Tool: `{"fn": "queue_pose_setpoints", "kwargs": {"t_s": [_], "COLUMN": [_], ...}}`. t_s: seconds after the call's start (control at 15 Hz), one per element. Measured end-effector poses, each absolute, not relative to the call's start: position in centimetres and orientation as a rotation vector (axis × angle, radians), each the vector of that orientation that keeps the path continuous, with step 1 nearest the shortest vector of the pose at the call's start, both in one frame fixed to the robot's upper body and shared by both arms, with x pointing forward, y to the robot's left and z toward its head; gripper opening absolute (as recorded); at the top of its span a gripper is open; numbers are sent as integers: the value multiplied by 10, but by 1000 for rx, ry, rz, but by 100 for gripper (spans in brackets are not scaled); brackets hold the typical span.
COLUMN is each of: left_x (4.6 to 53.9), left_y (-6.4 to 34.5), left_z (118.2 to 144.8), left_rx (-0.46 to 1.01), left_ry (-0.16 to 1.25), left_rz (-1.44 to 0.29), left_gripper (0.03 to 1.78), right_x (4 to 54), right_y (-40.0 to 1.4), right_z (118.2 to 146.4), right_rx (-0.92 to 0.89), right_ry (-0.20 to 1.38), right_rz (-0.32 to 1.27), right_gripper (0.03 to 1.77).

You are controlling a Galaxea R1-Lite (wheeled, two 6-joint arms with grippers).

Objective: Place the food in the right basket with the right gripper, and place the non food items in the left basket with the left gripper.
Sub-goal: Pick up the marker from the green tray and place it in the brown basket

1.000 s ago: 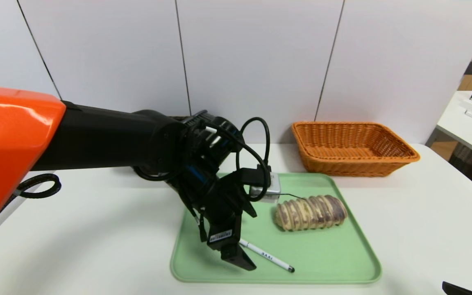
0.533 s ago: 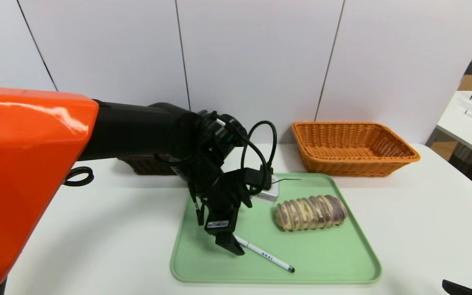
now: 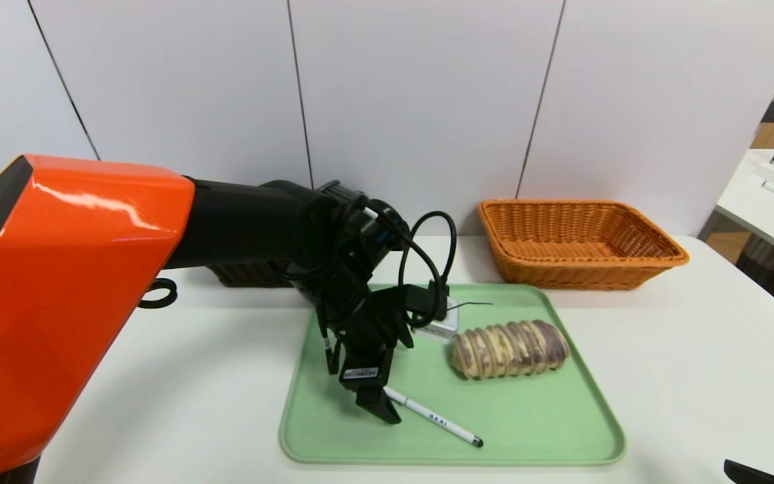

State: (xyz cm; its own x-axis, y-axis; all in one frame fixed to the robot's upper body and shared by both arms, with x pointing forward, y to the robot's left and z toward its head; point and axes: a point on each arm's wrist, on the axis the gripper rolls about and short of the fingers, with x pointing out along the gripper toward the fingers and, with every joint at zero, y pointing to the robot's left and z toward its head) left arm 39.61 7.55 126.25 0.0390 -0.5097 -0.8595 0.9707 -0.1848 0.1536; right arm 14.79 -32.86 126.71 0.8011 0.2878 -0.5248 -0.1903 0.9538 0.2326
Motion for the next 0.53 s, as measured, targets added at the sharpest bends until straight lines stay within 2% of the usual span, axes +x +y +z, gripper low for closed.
{"fn": "queue_pose_setpoints", "kwargs": {"t_s": [0.53], "left_x": [397], "left_y": [73], "left_z": [1258], "left_rx": [1011], "left_ry": [639], "left_rz": [-1493], "left_gripper": [169], "right_x": [148], "right_y": [-329], "right_z": [1268], "right_rx": [172], "right_ry": [586], "right_rz": [259], "right_gripper": [171]}}
